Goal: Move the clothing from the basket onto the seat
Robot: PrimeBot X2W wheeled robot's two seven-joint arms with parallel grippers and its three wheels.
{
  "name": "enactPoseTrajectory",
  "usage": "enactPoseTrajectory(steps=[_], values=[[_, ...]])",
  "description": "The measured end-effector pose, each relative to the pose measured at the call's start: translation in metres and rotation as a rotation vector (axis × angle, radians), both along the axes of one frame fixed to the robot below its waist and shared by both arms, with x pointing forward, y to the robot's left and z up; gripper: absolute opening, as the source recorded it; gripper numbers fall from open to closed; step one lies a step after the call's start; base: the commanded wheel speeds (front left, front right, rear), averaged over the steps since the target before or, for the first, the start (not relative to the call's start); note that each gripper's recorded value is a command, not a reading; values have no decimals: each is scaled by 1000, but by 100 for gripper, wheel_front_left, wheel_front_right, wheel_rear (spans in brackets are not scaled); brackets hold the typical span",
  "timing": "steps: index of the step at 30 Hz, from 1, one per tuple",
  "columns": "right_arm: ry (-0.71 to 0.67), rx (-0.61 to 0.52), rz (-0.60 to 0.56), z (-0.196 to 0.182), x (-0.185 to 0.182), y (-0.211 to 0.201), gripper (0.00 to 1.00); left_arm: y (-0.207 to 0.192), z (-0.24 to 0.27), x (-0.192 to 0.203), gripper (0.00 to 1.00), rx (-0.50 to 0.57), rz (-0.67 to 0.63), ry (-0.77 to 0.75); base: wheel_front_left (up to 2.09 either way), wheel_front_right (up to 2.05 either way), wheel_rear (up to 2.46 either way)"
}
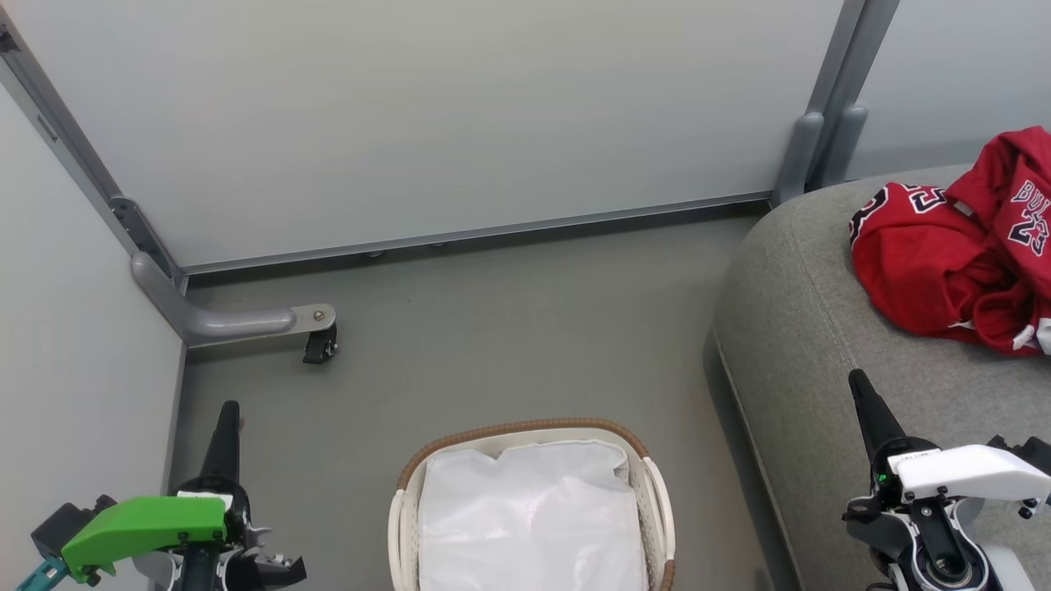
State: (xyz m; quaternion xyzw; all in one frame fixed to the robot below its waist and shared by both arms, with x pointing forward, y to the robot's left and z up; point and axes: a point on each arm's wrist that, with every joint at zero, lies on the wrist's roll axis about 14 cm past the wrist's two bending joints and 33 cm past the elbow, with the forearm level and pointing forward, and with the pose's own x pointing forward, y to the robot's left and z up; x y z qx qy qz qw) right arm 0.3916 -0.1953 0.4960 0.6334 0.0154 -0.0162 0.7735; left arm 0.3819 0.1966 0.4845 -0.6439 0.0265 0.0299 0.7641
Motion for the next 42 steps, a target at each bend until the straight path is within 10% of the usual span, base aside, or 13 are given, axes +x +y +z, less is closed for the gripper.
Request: enactPoseTrajectory(steps=[42], values=[[-44,204,3,12,-2,-3,0,3,19,6,0,-176,-3,-68,0,0,0]])
